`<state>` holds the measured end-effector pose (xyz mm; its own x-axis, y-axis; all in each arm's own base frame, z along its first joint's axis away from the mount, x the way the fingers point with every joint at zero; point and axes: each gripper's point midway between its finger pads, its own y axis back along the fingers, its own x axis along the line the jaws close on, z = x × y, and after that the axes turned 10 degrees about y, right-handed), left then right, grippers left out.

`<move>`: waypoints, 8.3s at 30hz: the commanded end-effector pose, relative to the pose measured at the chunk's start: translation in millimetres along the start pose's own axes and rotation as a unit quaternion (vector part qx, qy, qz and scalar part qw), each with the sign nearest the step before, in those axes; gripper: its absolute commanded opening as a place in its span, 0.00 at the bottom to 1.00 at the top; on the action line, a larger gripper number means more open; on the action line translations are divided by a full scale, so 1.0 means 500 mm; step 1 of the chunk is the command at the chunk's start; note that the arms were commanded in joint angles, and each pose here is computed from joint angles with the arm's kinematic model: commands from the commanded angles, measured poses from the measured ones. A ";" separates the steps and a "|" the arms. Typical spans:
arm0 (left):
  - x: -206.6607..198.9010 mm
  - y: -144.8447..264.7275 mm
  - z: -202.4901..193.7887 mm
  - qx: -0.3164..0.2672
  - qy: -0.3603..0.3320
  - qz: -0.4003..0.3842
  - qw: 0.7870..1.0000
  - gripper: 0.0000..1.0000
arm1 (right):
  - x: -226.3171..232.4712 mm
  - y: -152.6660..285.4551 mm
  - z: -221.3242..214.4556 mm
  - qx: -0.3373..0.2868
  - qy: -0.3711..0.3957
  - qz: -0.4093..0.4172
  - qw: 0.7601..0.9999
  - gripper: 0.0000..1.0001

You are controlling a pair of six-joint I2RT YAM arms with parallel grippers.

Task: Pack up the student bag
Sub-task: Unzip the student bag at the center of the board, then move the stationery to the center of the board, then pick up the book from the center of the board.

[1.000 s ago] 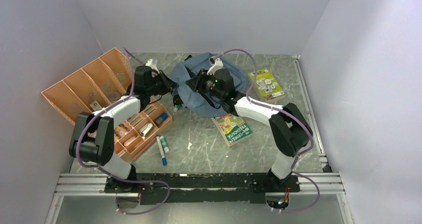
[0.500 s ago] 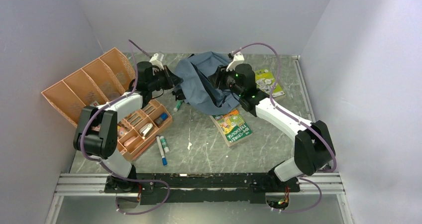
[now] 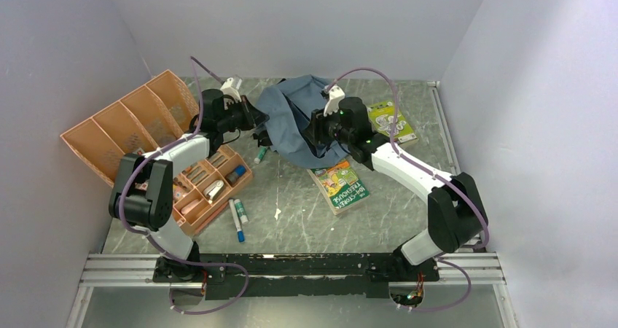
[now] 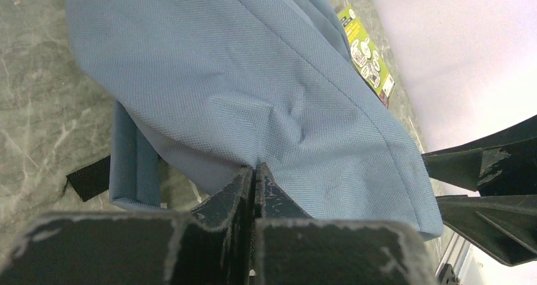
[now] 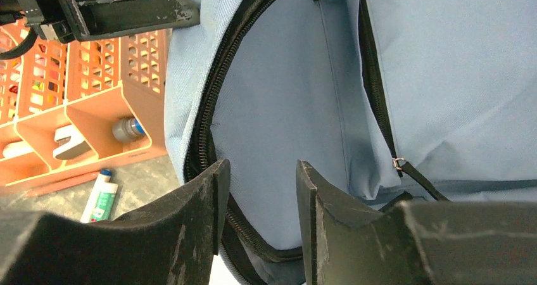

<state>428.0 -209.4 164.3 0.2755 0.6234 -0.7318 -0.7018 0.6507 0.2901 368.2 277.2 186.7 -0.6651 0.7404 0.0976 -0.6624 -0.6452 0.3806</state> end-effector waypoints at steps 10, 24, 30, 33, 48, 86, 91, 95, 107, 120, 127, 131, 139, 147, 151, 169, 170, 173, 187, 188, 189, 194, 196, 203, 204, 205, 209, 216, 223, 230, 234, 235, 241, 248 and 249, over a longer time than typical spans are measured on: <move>-0.050 -0.004 0.036 -0.017 -0.032 -0.046 0.998 0.05 | 0.039 0.020 0.011 -0.013 0.019 0.058 0.998 0.49; -0.041 -0.006 0.025 -0.008 -0.028 -0.043 0.999 0.05 | 0.045 0.017 -0.010 -0.002 0.013 0.069 0.998 0.52; -0.041 -0.008 0.022 -0.006 -0.026 -0.045 0.999 0.05 | 0.049 0.022 0.002 -0.010 0.018 0.073 0.997 0.53; -0.041 -0.008 0.020 -0.005 -0.024 -0.046 0.999 0.05 | 0.046 0.016 -0.009 -0.001 0.018 0.070 0.997 0.52; -0.041 -0.004 0.019 -0.005 -0.025 -0.045 0.999 0.05 | 0.013 -0.022 0.014 -0.014 0.018 0.032 0.999 0.22; 0.061 -0.039 0.245 -0.043 -0.059 0.068 0.995 0.89 | -0.426 -0.068 0.015 -0.094 -0.235 -0.171 0.952 0.00; 0.081 -0.016 0.208 -0.026 -0.070 0.111 0.991 0.89 | -0.442 -0.093 -0.030 -0.072 -0.246 -0.182 0.949 0.00; 0.086 -0.001 0.185 -0.029 -0.083 0.143 0.986 0.88 | -0.459 -0.103 -0.073 -0.051 -0.255 -0.205 0.944 0.00; 0.012 -0.008 0.150 -0.017 -0.136 0.150 0.979 0.86 | -0.449 -0.056 -0.042 -0.051 -0.228 -0.218 0.947 0.38; -0.037 0.096 0.106 -0.059 -0.093 0.156 0.982 0.84 | -0.353 0.128 -0.029 -0.031 -0.249 -0.241 0.938 0.55; -0.013 0.142 -0.016 -0.016 -0.089 0.172 0.981 0.82 | -0.267 0.191 -0.153 0.038 -0.249 -0.210 0.945 0.57; -0.007 0.130 -0.098 0.020 -0.112 0.169 0.979 0.80 | -0.230 0.190 -0.211 0.078 -0.261 -0.179 0.945 0.57; 0.078 0.090 -0.143 0.081 -0.162 0.255 0.950 0.71 | -0.191 0.189 -0.267 0.105 -0.262 -0.157 0.946 0.56; 0.150 0.013 -0.178 0.152 -0.178 0.292 0.927 0.65 | -0.180 0.183 -0.269 0.105 -0.253 -0.137 0.952 0.56; 0.185 -0.008 -0.190 0.170 -0.180 0.313 0.917 0.64 | -0.177 0.185 -0.272 0.105 -0.246 -0.132 0.955 0.56; 0.199 0.014 -0.233 0.202 -0.137 0.335 0.910 0.21 | -0.171 0.179 -0.291 0.111 -0.241 -0.119 0.957 0.56; 0.185 0.018 -0.241 0.203 -0.134 0.328 0.913 0.21 | -0.171 0.178 -0.291 0.112 -0.241 -0.120 0.956 0.56; 0.157 0.050 -0.279 0.215 -0.120 0.320 0.915 0.21 | -0.171 0.178 -0.290 0.112 -0.242 -0.120 0.956 0.56; 0.121 0.247 -0.392 0.150 -0.017 0.349 0.925 0.18 | -0.167 0.167 -0.298 0.125 -0.248 -0.108 0.955 0.56; 0.128 0.254 -0.395 0.147 -0.015 0.354 0.923 0.19 | -0.167 0.166 -0.298 0.125 -0.249 -0.108 0.954 0.56; 0.136 0.260 -0.397 0.144 -0.015 0.362 0.921 0.20 | -0.167 0.166 -0.299 0.125 -0.249 -0.107 0.954 0.56; 0.178 0.261 -0.399 0.140 -0.042 0.396 0.907 0.32 | -0.165 0.166 -0.298 0.126 -0.251 -0.105 0.954 0.56; 0.182 0.254 -0.396 0.139 -0.045 0.403 0.904 0.40 | -0.169 0.171 -0.300 0.130 -0.248 -0.114 0.953 0.56; 0.151 0.261 -0.357 0.113 -0.044 0.397 0.910 0.62 | -0.192 0.196 -0.288 0.108 -0.242 -0.162 0.951 0.59; 0.139 0.262 -0.346 0.106 -0.043 0.390 0.914 0.63 | -0.195 0.198 -0.285 0.104 -0.248 -0.170 0.948 0.59; 0.125 0.260 -0.335 0.099 -0.044 0.380 0.919 0.64 | -0.198 0.199 -0.284 0.100 -0.253 -0.175 0.946 0.59; 0.051 0.240 -0.278 0.061 -0.061 0.324 0.942 0.69 | -0.196 0.196 -0.275 0.092 -0.255 -0.167 0.948 0.62; -0.066 0.154 -0.288 0.073 -0.051 0.175 0.980 0.92 | -0.177 0.180 -0.304 0.129 -0.244 -0.124 0.953 0.77; -0.115 0.090 -0.366 0.099 0.008 0.086 0.991 0.91 | -0.163 0.164 -0.351 0.178 -0.241 -0.093 0.949 0.76; -0.156 0.070 -0.404 0.073 0.051 0.014 0.996 0.91 | -0.097 0.157 -0.402 0.219 -0.268 -0.055 0.937 0.73; -0.130 0.059 -0.444 0.104 0.057 0.036 0.992 0.91 | 0.002 0.139 -0.415 0.239 -0.258 -0.026 0.936 0.72; -0.125 0.057 -0.452 0.110 0.059 0.039 0.991 0.90 | 0.024 0.135 -0.412 0.236 -0.264 -0.017 0.935 0.72; -0.076 0.058 -0.488 0.139 0.043 0.104 0.984 0.85 | 0.046 0.143 -0.409 0.211 -0.289 -0.050 0.932 0.70; -0.023 0.084 -0.482 0.136 0.010 0.179 0.974 0.82 | -0.016 0.156 -0.375 0.199 -0.235 -0.125 0.943 0.72; -0.026 0.084 -0.483 0.140 0.005 0.175 0.975 0.80 | -0.017 0.155 -0.373 0.199 -0.234 -0.125 0.943 0.72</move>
<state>234.5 -304.3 36.0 0.0389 0.7787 -0.6262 -0.5276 0.5482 0.6489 243.8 196.6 33.9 -0.2443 0.8882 0.3891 -0.4769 -0.4594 0.7493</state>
